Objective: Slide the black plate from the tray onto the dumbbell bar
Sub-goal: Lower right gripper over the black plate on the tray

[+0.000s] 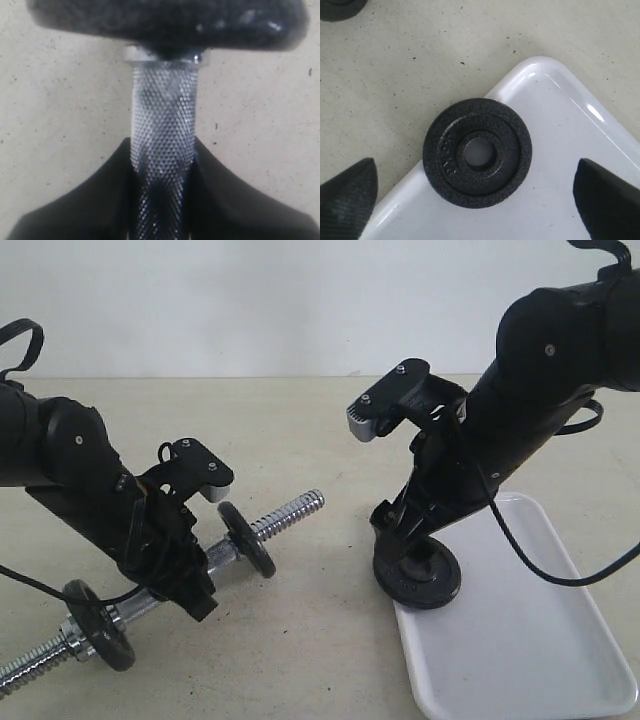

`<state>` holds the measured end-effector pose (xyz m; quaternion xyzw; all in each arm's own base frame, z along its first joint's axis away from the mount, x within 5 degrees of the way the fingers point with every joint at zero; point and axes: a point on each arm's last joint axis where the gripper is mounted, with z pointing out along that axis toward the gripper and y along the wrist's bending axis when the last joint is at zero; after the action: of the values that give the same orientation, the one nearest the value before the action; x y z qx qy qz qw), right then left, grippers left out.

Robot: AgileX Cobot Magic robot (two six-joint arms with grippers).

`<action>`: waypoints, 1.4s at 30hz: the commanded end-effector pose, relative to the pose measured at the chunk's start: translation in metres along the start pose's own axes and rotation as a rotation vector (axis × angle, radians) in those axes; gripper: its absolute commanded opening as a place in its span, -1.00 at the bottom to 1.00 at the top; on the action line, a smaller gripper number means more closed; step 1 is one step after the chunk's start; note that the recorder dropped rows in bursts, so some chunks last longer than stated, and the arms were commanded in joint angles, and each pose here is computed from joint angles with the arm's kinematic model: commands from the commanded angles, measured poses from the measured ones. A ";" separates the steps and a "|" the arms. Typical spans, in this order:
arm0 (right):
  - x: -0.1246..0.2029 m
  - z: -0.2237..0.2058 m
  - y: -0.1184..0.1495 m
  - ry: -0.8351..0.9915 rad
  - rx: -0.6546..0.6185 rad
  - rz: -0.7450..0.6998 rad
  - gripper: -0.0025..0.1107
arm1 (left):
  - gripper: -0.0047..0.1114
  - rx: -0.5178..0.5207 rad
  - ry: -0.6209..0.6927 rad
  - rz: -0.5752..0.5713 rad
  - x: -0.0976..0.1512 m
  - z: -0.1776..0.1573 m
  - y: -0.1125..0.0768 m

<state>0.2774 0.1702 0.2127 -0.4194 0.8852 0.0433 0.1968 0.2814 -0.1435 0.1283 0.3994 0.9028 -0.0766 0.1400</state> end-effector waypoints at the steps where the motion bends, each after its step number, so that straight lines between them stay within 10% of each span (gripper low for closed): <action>1: -0.001 0.000 -0.001 -0.006 0.010 0.039 0.80 | -0.84 0.027 0.029 0.020 0.003 -0.008 -0.005; 42: 0.007 0.071 -0.004 0.096 0.002 0.079 0.90 | -0.84 0.072 0.082 0.021 0.008 -0.011 -0.009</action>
<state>0.2968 0.1798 0.1449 -0.3778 0.9132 0.0370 0.1483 0.2722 -0.1414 0.1323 0.4135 0.9008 -0.0850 0.1019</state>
